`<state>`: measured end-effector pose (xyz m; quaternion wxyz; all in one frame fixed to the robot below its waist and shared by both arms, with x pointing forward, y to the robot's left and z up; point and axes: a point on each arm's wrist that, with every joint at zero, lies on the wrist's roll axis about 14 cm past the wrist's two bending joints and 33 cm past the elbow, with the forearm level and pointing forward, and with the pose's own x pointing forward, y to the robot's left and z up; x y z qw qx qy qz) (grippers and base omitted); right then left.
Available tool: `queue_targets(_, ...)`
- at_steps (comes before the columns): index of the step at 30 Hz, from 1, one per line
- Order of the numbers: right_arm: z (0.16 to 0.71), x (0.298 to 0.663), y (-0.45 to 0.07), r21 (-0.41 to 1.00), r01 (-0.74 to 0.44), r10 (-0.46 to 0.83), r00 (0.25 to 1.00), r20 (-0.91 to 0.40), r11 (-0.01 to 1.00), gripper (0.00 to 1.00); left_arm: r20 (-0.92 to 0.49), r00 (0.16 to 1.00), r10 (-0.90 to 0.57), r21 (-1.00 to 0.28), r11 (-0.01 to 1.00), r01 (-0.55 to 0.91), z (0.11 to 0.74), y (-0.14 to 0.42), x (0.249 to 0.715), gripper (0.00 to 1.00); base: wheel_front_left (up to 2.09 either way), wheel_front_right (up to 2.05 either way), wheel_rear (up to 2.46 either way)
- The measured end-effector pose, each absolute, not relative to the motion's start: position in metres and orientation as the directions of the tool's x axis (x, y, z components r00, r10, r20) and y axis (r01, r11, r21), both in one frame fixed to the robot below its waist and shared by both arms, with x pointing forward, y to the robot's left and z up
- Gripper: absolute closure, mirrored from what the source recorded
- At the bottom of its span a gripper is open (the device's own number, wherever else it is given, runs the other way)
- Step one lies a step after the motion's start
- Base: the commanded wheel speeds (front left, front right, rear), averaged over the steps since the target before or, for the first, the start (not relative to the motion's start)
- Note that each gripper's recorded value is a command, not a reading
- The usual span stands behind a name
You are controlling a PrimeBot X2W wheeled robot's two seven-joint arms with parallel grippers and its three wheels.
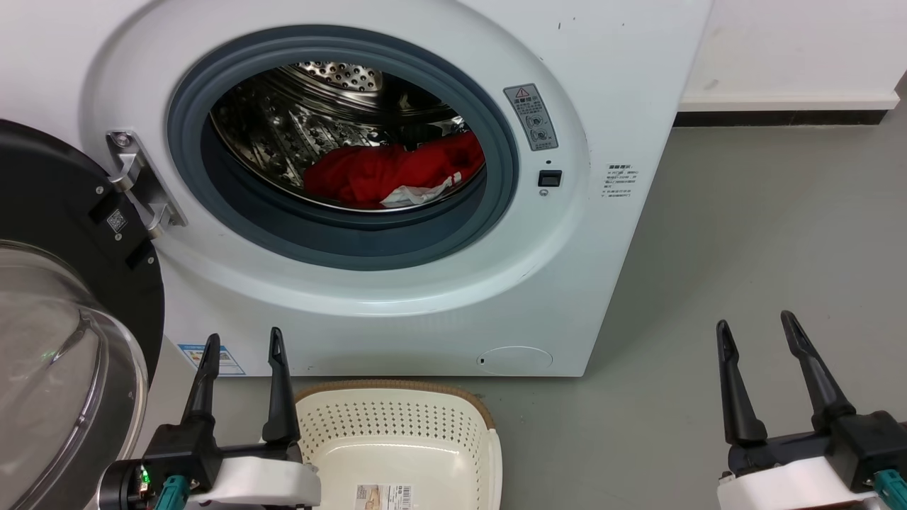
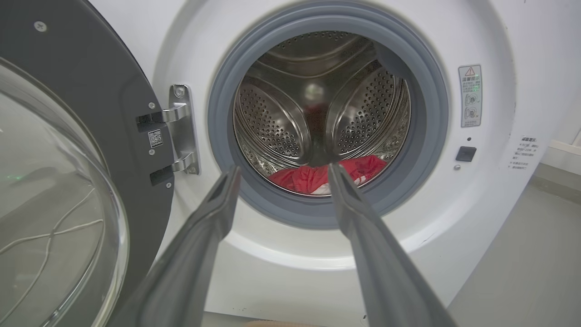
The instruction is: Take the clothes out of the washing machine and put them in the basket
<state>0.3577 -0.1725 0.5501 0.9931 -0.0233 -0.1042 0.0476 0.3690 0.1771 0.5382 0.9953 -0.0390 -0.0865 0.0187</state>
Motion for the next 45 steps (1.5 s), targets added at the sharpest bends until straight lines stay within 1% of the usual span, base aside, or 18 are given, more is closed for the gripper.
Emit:
queue_targets(10,0.547,0.356,-0.171,-0.112,-0.092,0.113,0.973,0.199,0.989,0.0,0.18,0.983,0.035,-0.017,0.999,-0.032,0.538,0.175,0.368,0.0,0.0,0.0,0.0)
queue_targets(24,0.544,0.356,-0.171,-0.108,-0.093,0.113,0.975,0.19,0.99,0.0,0.167,0.985,0.039,-0.021,0.999,-0.036,0.534,0.176,0.368,0.0,0.0,0.0,0.0)
queue_targets(30,0.541,0.358,-0.172,-0.104,-0.092,0.11,0.977,0.181,0.99,0.0,0.139,0.99,0.033,-0.025,0.999,-0.029,0.524,0.174,0.371,0.0,0.0,0.0,0.0)
queue_targets(37,0.535,0.368,-0.171,-0.101,-0.097,0.113,0.98,0.166,0.99,0.0,0.12,0.993,-0.015,-0.023,1.0,0.018,0.517,0.166,0.4,0.0,0.0,0.0,0.0)
queue_targets(45,0.523,0.387,-0.173,-0.097,-0.092,0.105,0.985,0.137,0.991,0.0,0.06,0.994,-0.087,0.013,0.996,0.086,0.499,0.156,0.464,0.0,0.0,0.0,0.0)
